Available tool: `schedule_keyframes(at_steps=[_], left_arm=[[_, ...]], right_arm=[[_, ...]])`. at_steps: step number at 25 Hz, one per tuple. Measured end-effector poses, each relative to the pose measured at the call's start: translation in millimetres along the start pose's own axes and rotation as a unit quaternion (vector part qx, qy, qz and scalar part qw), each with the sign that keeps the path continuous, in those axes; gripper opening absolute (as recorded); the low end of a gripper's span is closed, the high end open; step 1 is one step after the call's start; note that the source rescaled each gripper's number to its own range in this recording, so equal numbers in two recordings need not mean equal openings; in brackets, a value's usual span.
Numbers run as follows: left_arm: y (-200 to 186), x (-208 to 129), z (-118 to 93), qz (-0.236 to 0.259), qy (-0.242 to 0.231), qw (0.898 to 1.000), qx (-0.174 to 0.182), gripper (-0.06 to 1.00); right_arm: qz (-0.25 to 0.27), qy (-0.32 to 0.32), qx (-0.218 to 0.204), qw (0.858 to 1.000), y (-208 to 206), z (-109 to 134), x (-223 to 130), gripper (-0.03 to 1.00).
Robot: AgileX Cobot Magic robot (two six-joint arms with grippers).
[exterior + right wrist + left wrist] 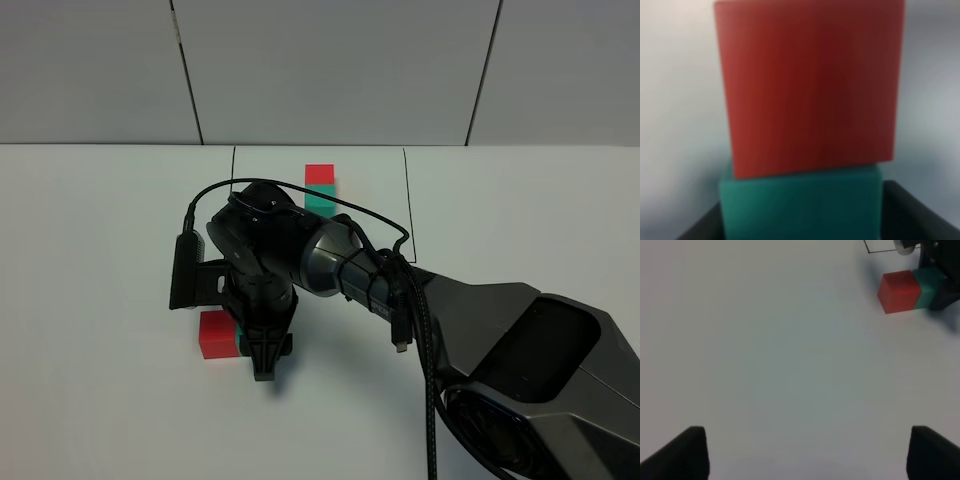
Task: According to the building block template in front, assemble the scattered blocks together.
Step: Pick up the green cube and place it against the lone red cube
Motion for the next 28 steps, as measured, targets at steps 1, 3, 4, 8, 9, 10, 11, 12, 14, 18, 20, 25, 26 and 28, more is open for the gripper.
schedule_keyframes(at_steps=[1, 3, 4, 8, 9, 10, 11, 12, 14, 18, 20, 25, 26, 28], left_arm=[[0.0, 0.0, 0.0, 0.000, 0.000, 1.000, 0.000, 0.77], [0.0, 0.0, 0.0, 0.000, 0.000, 1.000, 0.000, 0.77], [0.0, 0.0, 0.0, 0.000, 0.000, 1.000, 0.000, 0.77], [0.0, 0.0, 0.0, 0.000, 0.000, 1.000, 0.000, 0.77], [0.0, 0.0, 0.0, 0.000, 0.000, 1.000, 0.000, 0.77], [0.0, 0.0, 0.0, 0.000, 0.000, 1.000, 0.000, 0.77], [0.0, 0.0, 0.0, 0.000, 0.000, 1.000, 0.000, 0.77], [0.0, 0.0, 0.0, 0.000, 0.000, 1.000, 0.000, 0.77], [0.0, 0.0, 0.0, 0.000, 0.000, 1.000, 0.000, 0.77], [0.0, 0.0, 0.0, 0.000, 0.000, 1.000, 0.000, 0.77], [0.0, 0.0, 0.0, 0.000, 0.000, 1.000, 0.000, 0.77], [0.0, 0.0, 0.0, 0.000, 0.000, 1.000, 0.000, 0.77], [0.0, 0.0, 0.0, 0.000, 0.000, 1.000, 0.000, 0.77], [0.0, 0.0, 0.0, 0.000, 0.000, 1.000, 0.000, 0.77]], right_arm=[[0.000, 0.002, -0.001, 1.000, 0.0, -0.2, 0.1, 0.53], [-0.001, 0.004, -0.002, 1.000, 0.0, -0.6, 0.2, 0.57], [-0.001, 0.008, -0.002, 1.000, 0.0, -0.6, 0.2, 0.58], [0.005, 0.032, -0.007, 0.999, 0.0, -2.0, -1.6, 0.60], [0.008, 0.038, -0.007, 0.999, 0.0, -2.1, -2.5, 0.60], [0.012, 0.044, -0.007, 0.999, -0.3, -2.2, -3.5, 0.60], [0.015, 0.050, -0.007, 0.999, -0.3, -1.9, -4.7, 0.60], [0.020, 0.054, -0.005, 0.998, -0.4, -1.2, -6.0, 0.60], [0.031, 0.062, -0.002, 0.998, -0.8, 0.0, -9.4, 0.60], [0.034, 0.074, -0.001, 0.997, -2.5, -0.2, -9.7, 0.60], [0.033, 0.075, -0.002, 0.997, -3.2, -1.1, -8.5, 0.61], [0.034, 0.090, -0.002, 0.995, -4.2, -2.6, -6.8, 0.61], [0.032, 0.095, -0.004, 0.995, -5.3, -3.5, -5.9, 0.61], [0.031, 0.098, -0.005, 0.995, -6.1, -4.2, -5.4, 0.61]])
Point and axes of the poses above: a point on each arm's last joint axis where the gripper is mounted, y pointing out along that axis toward the gripper, z along the wrist's bending axis when the last joint is at zero, x = y × z, the point moved 6 cm from there along y, pointing out along that axis toward the gripper, and after that the axes turned 11 degrees about y, right-handed, at the moved point
